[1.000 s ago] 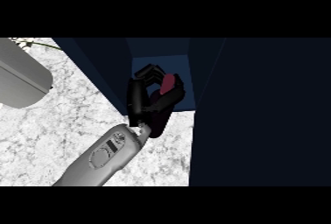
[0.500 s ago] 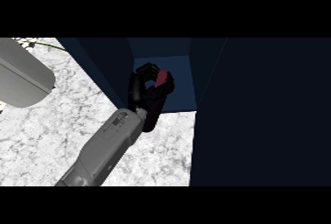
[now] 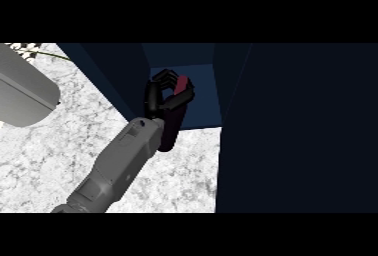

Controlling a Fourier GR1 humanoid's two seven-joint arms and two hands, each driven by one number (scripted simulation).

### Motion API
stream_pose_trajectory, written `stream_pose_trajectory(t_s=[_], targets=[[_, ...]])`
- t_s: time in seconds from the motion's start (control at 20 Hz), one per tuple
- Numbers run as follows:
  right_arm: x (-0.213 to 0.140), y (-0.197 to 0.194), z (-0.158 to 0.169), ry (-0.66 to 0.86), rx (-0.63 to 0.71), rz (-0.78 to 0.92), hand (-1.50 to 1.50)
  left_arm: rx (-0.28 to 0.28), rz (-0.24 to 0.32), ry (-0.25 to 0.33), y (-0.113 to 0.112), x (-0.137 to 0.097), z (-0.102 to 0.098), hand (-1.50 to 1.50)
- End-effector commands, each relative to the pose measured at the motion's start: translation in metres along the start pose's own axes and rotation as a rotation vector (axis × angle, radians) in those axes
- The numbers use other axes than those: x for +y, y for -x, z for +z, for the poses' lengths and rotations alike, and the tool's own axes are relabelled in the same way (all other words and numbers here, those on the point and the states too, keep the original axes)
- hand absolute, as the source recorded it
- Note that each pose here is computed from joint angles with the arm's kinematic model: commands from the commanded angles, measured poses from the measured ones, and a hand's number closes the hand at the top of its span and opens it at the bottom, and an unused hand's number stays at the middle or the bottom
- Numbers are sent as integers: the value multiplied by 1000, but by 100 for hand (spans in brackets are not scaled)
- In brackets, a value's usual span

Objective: Pick up the wine, place it into the cabinet and close the cabinet

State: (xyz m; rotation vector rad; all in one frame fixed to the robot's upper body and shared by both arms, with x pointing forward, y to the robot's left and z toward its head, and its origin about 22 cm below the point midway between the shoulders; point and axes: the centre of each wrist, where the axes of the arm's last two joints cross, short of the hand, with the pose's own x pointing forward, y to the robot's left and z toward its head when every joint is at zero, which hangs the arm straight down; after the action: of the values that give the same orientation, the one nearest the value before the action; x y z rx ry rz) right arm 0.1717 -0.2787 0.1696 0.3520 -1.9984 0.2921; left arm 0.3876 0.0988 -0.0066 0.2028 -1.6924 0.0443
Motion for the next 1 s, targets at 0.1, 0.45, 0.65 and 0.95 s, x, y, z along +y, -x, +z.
stream_pose_trajectory(t_s=[0.1,0.45,0.65,0.95], targets=[[5,-2,-7,-23,-23,-24,-150,28,-50,-20,31,11,9,150],[9,-8,2,-3,-13,-18,-150,7,-19,-6,35,17,5,150],[0,3,-5,-15,-11,-24,-150,-22,-21,-25,18,11,-11,150],[1,7,-10,-11,-5,-38,-150,-11,-8,-24,4,6,-23,150]])
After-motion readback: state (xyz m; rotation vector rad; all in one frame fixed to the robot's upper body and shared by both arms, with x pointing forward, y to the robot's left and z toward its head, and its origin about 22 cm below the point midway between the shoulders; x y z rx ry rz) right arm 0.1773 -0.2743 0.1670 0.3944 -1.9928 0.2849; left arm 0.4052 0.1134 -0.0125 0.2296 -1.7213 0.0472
